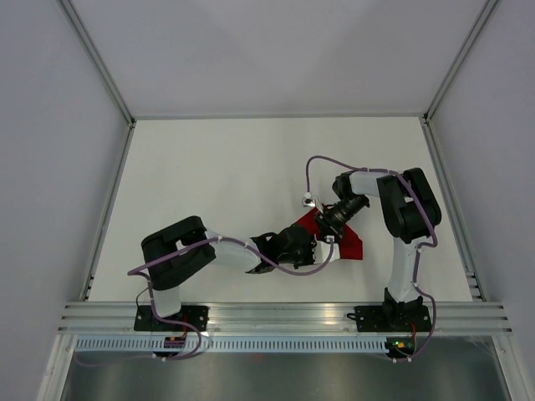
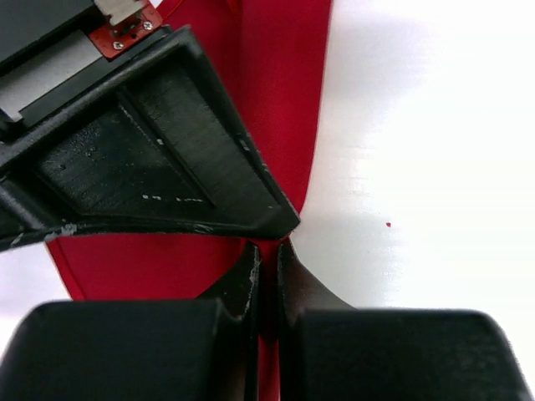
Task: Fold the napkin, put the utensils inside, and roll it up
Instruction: Roll the napkin with the utensil
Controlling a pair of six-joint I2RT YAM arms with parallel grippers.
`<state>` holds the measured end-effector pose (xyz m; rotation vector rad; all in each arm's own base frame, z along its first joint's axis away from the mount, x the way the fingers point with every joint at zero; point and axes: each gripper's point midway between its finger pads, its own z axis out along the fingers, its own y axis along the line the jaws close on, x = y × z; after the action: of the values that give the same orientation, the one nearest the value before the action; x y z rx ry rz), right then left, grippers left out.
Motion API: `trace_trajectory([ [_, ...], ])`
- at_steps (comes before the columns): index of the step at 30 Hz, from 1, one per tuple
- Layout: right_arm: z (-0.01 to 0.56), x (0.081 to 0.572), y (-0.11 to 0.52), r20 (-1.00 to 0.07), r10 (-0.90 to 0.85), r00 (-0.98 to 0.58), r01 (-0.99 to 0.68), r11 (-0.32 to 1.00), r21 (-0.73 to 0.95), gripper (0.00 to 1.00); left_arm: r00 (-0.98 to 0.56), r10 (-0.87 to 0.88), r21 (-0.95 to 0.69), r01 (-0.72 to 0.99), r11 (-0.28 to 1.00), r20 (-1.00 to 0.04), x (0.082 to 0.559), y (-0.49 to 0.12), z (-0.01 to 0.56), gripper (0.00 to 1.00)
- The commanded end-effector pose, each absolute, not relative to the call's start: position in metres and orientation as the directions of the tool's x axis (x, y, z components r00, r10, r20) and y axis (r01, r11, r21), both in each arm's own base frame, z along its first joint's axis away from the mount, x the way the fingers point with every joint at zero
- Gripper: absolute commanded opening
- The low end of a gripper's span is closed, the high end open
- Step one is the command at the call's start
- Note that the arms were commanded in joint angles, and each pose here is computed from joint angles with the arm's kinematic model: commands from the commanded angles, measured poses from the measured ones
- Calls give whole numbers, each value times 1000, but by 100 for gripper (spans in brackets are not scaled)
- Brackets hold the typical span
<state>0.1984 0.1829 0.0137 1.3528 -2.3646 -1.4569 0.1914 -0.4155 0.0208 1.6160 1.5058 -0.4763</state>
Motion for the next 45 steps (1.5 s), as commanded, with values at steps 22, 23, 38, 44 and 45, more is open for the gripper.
trace_trajectory([
  [22, 109, 274, 121, -790, -535, -301, -913, 401, 75, 59, -457, 666, -444, 872, 205, -590, 179, -382, -17, 2],
  [23, 109, 272, 120, -792, -544, -276, -916, 400, 45, 59, -476, 666, -458, 861, 220, -575, 183, -380, -18, 2],
  [38, 52, 224, 172, -683, -730, 21, -944, 211, -255, 66, -678, 651, -679, 657, 327, -343, 193, -375, -26, 2],
  [44, 35, 223, 185, -638, -767, 68, -938, 169, -303, 66, -699, 646, -707, 621, 337, -307, 194, -375, -27, 2],
  [45, 33, 223, 187, -636, -769, 66, -941, 165, -296, 66, -703, 643, -710, 617, 340, -303, 196, -376, -28, 2],
])
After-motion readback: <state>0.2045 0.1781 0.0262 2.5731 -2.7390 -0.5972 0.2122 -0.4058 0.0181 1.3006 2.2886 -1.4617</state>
